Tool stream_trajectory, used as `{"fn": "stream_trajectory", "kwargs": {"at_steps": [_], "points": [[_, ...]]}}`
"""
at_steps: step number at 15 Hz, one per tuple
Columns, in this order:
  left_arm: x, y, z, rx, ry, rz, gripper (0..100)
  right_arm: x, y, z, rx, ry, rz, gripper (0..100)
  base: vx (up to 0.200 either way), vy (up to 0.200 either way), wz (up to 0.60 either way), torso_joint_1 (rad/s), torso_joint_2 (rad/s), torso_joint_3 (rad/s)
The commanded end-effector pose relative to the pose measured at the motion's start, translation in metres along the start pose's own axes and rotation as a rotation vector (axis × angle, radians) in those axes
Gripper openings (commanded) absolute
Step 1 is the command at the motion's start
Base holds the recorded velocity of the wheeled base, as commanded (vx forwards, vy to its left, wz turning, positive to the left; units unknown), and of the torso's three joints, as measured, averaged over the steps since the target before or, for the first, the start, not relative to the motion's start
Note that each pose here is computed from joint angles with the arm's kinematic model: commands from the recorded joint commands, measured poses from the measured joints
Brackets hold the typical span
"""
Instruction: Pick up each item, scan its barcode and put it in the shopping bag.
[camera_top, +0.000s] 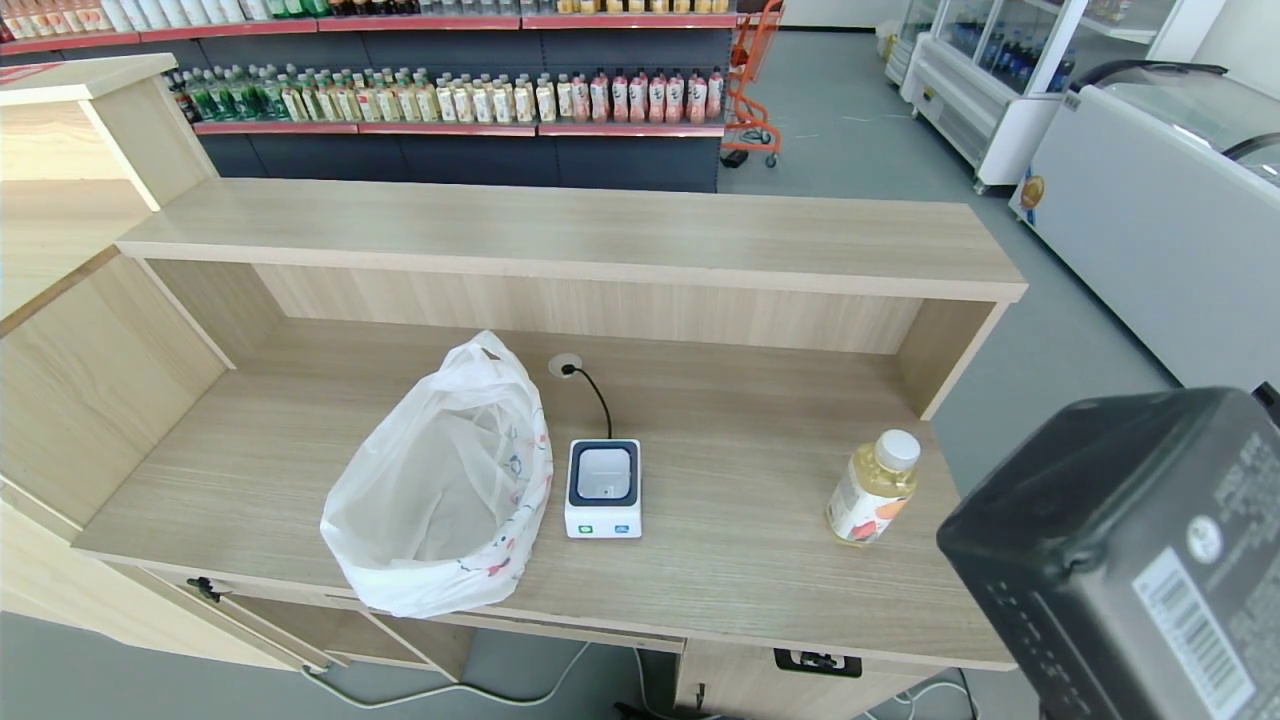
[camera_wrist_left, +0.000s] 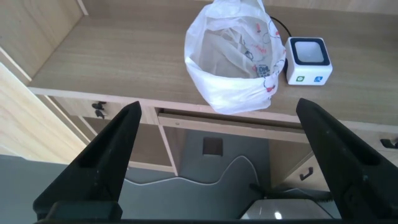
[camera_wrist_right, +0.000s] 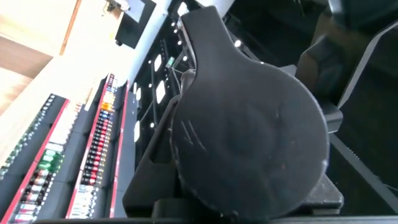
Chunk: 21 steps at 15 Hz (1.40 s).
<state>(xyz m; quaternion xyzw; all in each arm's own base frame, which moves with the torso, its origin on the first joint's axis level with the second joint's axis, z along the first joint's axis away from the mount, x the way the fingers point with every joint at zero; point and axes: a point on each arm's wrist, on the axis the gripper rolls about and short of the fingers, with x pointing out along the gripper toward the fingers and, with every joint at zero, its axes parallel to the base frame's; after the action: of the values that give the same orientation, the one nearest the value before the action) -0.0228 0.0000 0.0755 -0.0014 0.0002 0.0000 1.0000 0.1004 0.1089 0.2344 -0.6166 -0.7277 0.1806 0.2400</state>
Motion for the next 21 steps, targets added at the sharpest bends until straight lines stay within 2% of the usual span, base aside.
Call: {"fn": "stream_trajectory", "kwargs": {"at_steps": [1, 11, 12, 13, 14, 15, 16, 17, 18, 19, 21], "points": [[0.0, 0.0, 0.0, 0.0, 0.0, 0.0, 100, -0.001, -0.001, 0.001, 0.0, -0.002, -0.002, 0, 0.0, 0.0, 0.0, 0.0, 0.0, 0.0], [0.0, 0.0, 0.0, 0.0, 0.001, 0.0, 100, -0.002, -0.002, 0.003, 0.008, -0.006, 0.004, 0, 0.0, 0.0, 0.0, 0.0, 0.0, 0.0], [0.0, 0.0, 0.0, 0.0, 0.0, 0.0, 100, -0.001, 0.002, 0.0, 0.056, 0.013, 0.037, 0, 0.0, 0.0, 0.0, 0.0, 0.0, 0.0], [0.0, 0.0, 0.0, 0.0, 0.001, 0.0, 100, 0.005, 0.023, -0.018, 0.284, 0.175, 0.205, 0, 0.0, 0.0, 0.0, 0.0, 0.0, 0.0], [0.0, 0.0, 0.0, 0.0, 0.001, 0.0, 100, 0.008, 0.032, -0.034, 0.483, 0.367, 0.297, 0, 0.0, 0.0, 0.0, 0.0, 0.0, 0.0], [0.0, 0.0, 0.0, 0.0, 0.001, 0.0, 100, 0.006, 0.029, -0.047, 0.75, 0.704, 0.335, 0, 0.0, 0.0, 0.0, 0.0, 0.0, 0.0], [0.0, 0.0, 0.0, 0.0, 0.001, 0.0, 100, 0.0, 0.028, -0.046, 0.976, 1.021, 0.341, 0, 0.0, 0.0, 0.0, 0.0, 0.0, 0.0], [0.0, 0.0, 0.0, 0.0, 0.001, 0.0, 100, -0.006, 0.025, -0.046, 1.147, 1.292, 0.292, 0, 0.0, 0.0, 0.0, 0.0, 0.0, 0.0], [0.0, 0.0, 0.0, 0.0, 0.0, 0.0, 100, -0.01, 0.025, -0.045, 1.222, 1.352, 0.278, 0, 0.0, 0.0, 0.0, 0.0, 0.0, 0.0], [0.0, 0.0, 0.0, 0.0, 0.001, 0.0, 100, -0.025, 0.025, -0.04, 1.287, 1.449, 0.284, 0, 0.0, 0.0, 0.0, 0.0, 0.0, 0.0], [0.0, 0.0, 0.0, 0.0, 0.001, 0.0, 100, -0.052, 0.023, -0.023, 1.372, 1.605, 0.41, 0, 0.0, 0.0, 0.0, 0.0, 0.0, 0.0]]}}
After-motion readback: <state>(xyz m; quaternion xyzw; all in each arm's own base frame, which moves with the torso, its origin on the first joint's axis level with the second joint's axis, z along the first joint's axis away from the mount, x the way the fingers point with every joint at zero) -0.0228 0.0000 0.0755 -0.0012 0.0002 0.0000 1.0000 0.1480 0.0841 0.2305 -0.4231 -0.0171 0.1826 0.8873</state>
